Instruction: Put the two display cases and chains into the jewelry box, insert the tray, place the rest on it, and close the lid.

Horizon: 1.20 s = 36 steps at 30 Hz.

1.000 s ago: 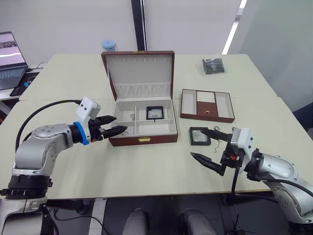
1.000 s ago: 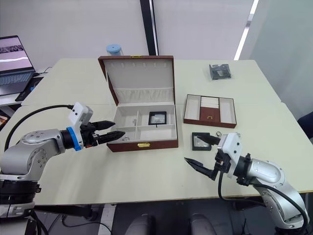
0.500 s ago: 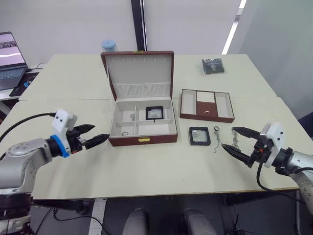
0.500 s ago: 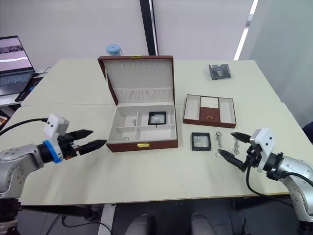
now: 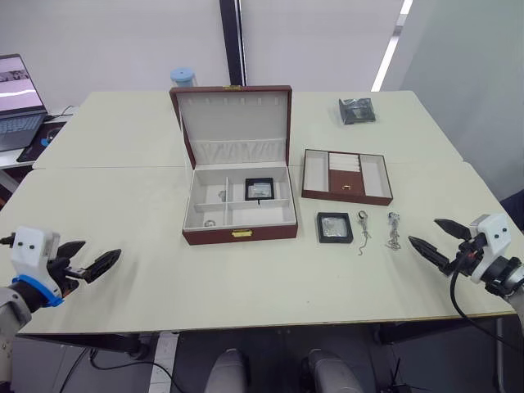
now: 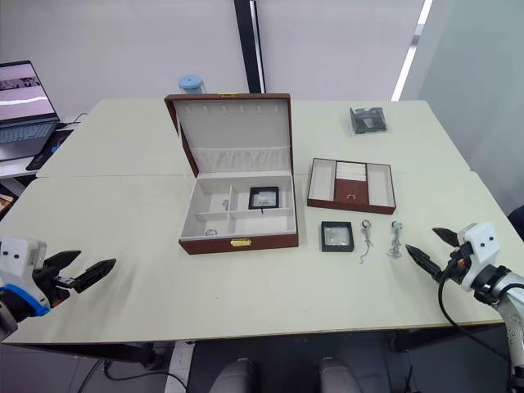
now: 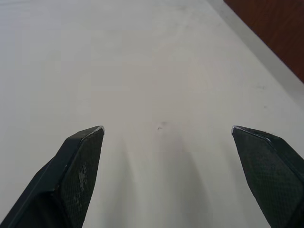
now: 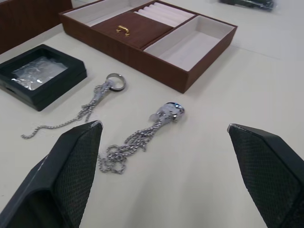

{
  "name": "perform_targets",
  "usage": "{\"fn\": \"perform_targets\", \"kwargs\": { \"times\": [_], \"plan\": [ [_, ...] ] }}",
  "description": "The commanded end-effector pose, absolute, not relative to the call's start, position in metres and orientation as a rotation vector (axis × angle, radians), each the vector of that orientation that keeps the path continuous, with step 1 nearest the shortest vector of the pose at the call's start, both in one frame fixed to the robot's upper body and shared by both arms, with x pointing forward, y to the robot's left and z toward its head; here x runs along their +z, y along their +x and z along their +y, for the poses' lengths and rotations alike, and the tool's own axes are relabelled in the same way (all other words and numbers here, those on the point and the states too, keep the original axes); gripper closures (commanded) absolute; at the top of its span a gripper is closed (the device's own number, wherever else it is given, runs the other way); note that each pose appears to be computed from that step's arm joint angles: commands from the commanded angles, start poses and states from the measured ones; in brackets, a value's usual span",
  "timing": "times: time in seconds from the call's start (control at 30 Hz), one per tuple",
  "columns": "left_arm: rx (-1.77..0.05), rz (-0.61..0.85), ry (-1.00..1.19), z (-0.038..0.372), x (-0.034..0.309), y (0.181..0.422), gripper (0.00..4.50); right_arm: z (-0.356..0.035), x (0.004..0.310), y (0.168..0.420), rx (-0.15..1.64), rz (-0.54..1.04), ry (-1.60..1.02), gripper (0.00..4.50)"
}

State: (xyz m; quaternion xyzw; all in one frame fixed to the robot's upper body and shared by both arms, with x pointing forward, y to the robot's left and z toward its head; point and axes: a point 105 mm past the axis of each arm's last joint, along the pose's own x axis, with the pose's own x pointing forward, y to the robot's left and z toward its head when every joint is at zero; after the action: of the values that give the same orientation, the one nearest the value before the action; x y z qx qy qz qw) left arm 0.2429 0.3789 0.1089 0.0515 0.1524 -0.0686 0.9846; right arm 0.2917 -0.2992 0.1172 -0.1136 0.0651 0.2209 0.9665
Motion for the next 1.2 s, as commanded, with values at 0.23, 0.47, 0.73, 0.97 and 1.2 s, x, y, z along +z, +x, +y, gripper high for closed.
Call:
{"fn": "perform_targets", "kwargs": {
  "times": [0.23, 0.47, 0.73, 0.97, 1.2],
  "plan": [
    [-0.079, 0.244, 0.143, 0.384, 0.121, 0.237, 0.06, -0.31, 0.13, 0.299, 0.408, 0.069, -0.257, 0.0],
    [-0.079, 0.241, 0.143, 0.384, 0.123, 0.238, 0.06, -0.31, 0.13, 0.301, 0.41, 0.066, -0.258, 0.0],
    [-0.115, 0.231, 0.14, 0.376, 0.123, 0.247, 0.06, -0.307, 0.134, 0.301, 0.429, 0.061, -0.265, 0.0],
    [-0.353, 0.219, 0.18, 0.332, 0.132, 0.256, 0.06, -0.271, 0.154, 0.299, 0.65, 0.061, -0.263, 0.0],
    [-0.651, 0.246, 0.2, 0.275, 0.141, 0.258, 0.06, -0.224, 0.162, 0.296, 0.981, 0.162, -0.352, 0.0]
  ]
}}
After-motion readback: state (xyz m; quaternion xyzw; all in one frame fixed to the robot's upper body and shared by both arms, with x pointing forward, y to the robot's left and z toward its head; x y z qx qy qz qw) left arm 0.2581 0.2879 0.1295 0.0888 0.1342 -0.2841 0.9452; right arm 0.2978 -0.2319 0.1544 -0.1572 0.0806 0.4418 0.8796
